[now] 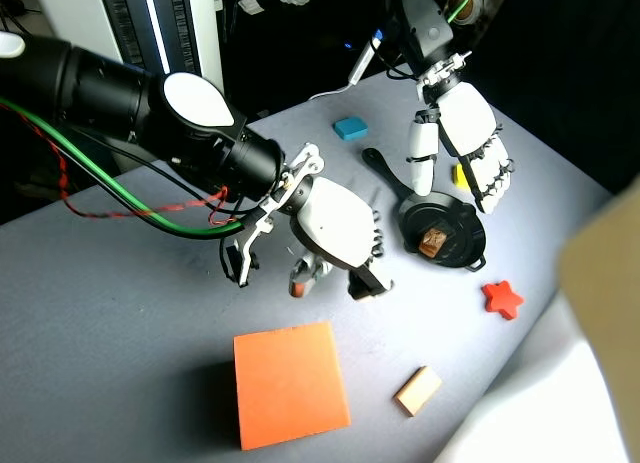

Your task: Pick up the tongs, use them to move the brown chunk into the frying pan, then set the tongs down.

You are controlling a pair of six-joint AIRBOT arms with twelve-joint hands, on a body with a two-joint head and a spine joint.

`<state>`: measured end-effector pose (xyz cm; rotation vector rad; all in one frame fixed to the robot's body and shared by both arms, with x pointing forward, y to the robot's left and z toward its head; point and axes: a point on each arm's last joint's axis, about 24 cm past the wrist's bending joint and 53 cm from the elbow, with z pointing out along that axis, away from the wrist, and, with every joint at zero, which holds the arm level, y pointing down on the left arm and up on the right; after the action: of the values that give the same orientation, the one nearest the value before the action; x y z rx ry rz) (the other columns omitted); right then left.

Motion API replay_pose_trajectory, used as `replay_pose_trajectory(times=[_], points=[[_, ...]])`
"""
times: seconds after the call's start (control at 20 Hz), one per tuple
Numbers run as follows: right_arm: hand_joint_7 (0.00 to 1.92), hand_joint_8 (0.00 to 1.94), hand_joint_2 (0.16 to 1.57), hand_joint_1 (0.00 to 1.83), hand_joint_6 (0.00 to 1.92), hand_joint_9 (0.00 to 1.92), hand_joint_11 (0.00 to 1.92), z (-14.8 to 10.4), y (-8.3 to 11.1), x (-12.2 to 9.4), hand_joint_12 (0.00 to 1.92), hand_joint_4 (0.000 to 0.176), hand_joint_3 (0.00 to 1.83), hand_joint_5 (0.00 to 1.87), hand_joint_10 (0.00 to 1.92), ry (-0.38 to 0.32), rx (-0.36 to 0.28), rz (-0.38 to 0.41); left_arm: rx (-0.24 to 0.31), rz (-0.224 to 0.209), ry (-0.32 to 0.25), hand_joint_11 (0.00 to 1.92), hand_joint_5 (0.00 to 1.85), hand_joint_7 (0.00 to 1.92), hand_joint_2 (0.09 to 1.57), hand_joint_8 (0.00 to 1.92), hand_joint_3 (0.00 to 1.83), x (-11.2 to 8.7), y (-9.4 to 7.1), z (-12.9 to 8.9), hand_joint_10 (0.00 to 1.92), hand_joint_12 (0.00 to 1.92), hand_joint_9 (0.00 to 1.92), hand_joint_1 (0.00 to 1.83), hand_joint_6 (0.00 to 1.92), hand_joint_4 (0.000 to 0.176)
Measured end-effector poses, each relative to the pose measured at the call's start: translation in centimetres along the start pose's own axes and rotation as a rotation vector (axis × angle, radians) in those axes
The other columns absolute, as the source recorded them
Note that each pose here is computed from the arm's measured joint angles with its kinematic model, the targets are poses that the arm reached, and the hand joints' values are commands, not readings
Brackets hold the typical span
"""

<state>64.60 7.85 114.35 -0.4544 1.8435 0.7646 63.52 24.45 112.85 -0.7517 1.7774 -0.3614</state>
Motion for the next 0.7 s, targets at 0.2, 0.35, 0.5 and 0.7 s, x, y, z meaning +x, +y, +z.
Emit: replay_pose_trajectory(times=[0.2,0.35,0.5,0.7], points=[[0.7,0.0,1.16,0.81,0.04,0.52,0.02,0.2,0.2,1.8,1.46,0.0,0.0,0.59,0.39,0.017,0.001,-0.026,0.009,-0.008,-0.004,0.0,0.1,0.12,1.22,0.0,0.0,-0.2,-0.4,0.0,0.0,0.21,0.11,0.0,0.0,0.0],[0.59,0.0,1.16,0.7,0.0,0.43,0.0,0.0,-0.2,3.0,1.35,0.0,0.0,0.5,0.32,0.028,0.005,-0.067,0.008,-0.01,-0.002,0.0,0.09,0.13,1.21,0.0,0.0,-0.2,-0.4,0.0,0.0,0.21,0.12,0.0,0.0,0.0],[0.52,0.0,1.12,0.66,0.0,0.42,0.0,-0.5,-1.1,3.4,1.22,0.0,0.0,0.4,0.16,0.034,0.023,-0.067,0.009,-0.009,-0.003,0.0,0.09,0.13,1.21,0.0,0.0,-0.2,-0.4,0.0,0.01,0.24,0.12,0.0,0.0,0.0],[0.31,0.0,1.11,0.49,0.0,0.28,0.0,-2.0,-1.7,4.1,0.94,0.0,0.0,0.23,0.03,0.043,0.043,-0.081,0.01,-0.009,-0.002,0.0,0.09,0.12,1.21,0.0,0.0,-0.2,-0.5,0.0,0.0,0.2,0.11,0.0,0.0,0.0]])
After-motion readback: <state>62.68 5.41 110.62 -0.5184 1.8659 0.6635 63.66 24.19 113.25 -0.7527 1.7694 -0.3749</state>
